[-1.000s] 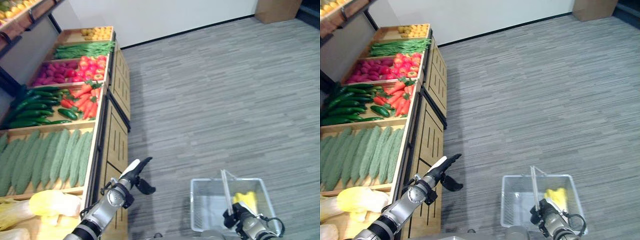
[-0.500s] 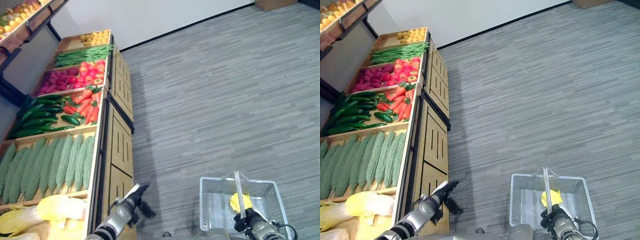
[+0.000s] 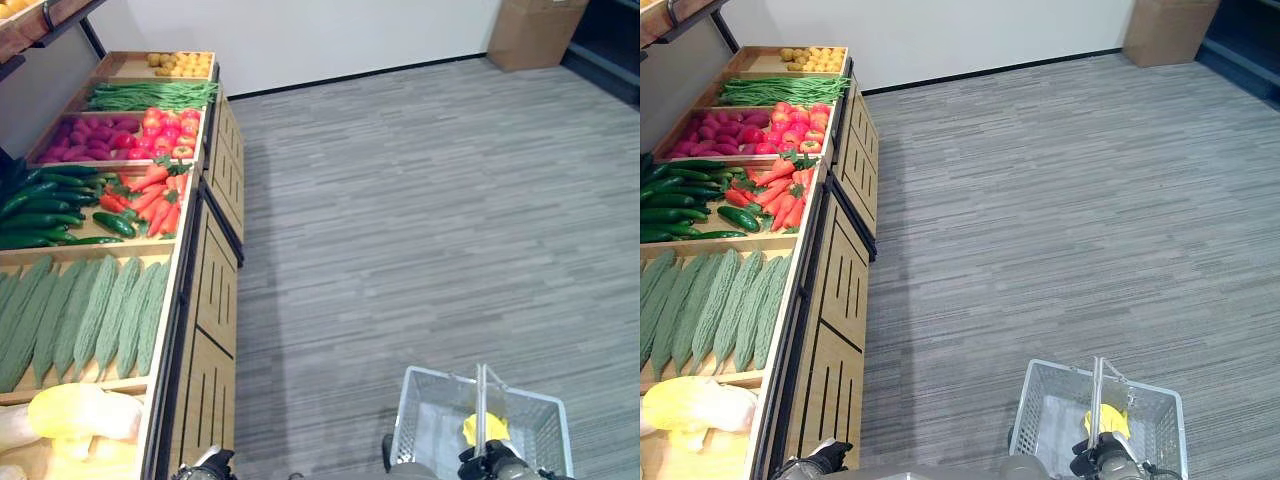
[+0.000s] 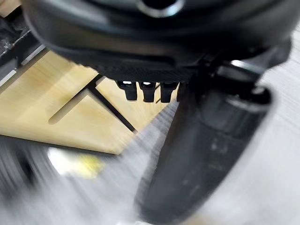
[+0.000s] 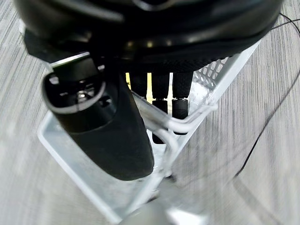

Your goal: Get the vegetables into the basket

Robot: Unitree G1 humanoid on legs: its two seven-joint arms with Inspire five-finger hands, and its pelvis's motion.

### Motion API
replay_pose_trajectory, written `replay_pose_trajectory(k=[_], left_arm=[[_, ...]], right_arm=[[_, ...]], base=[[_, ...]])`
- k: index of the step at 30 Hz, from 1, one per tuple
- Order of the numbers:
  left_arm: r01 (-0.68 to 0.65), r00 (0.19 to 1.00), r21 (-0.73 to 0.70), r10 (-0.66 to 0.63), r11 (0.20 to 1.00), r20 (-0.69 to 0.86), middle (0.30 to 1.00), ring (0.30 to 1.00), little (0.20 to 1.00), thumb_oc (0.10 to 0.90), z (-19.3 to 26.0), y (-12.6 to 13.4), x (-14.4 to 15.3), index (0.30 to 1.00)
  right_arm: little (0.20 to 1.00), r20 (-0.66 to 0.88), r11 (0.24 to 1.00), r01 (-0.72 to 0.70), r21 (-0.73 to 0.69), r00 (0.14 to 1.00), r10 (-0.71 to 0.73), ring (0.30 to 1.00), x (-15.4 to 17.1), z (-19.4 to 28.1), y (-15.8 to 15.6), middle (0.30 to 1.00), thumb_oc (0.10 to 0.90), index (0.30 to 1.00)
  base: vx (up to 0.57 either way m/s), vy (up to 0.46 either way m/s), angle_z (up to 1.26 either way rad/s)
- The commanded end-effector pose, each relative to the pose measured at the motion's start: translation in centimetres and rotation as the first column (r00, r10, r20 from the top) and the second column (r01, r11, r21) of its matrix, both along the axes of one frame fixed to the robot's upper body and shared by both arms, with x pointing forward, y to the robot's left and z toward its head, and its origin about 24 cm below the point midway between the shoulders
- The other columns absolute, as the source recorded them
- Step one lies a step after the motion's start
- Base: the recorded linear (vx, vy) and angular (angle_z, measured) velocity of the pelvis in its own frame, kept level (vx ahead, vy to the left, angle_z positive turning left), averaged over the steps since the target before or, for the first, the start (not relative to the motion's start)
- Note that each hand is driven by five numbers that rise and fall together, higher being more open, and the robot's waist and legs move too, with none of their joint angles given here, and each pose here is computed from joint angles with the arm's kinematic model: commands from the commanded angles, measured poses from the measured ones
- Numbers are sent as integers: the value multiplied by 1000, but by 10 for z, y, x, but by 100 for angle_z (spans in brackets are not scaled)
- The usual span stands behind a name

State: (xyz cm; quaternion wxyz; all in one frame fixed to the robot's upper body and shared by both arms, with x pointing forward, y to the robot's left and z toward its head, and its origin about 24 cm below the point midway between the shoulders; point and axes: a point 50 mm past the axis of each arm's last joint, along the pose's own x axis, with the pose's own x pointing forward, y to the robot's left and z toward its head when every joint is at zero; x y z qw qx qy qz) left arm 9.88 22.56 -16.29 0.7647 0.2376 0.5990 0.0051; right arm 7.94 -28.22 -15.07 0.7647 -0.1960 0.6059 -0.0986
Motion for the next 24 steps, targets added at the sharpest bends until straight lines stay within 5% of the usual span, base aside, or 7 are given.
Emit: replay_pose_trajectory(k=[1,24], left_arm=[[-156,988,-1,156,988,14,1000,1000,1000,900,0,12,-12,1000],[-13,999,10,13,1000,-39,1000,1000,1000,900,-2,8,-18,1000]], right_arm=[[300,-35,995,61,75,998,-59,300,-17,-9,16,300,400,300],[300,-91,992,42,117,995,-31,300,-30,-16,33,300,400,300]], base=[[77,86,-9],[21,47,-1]])
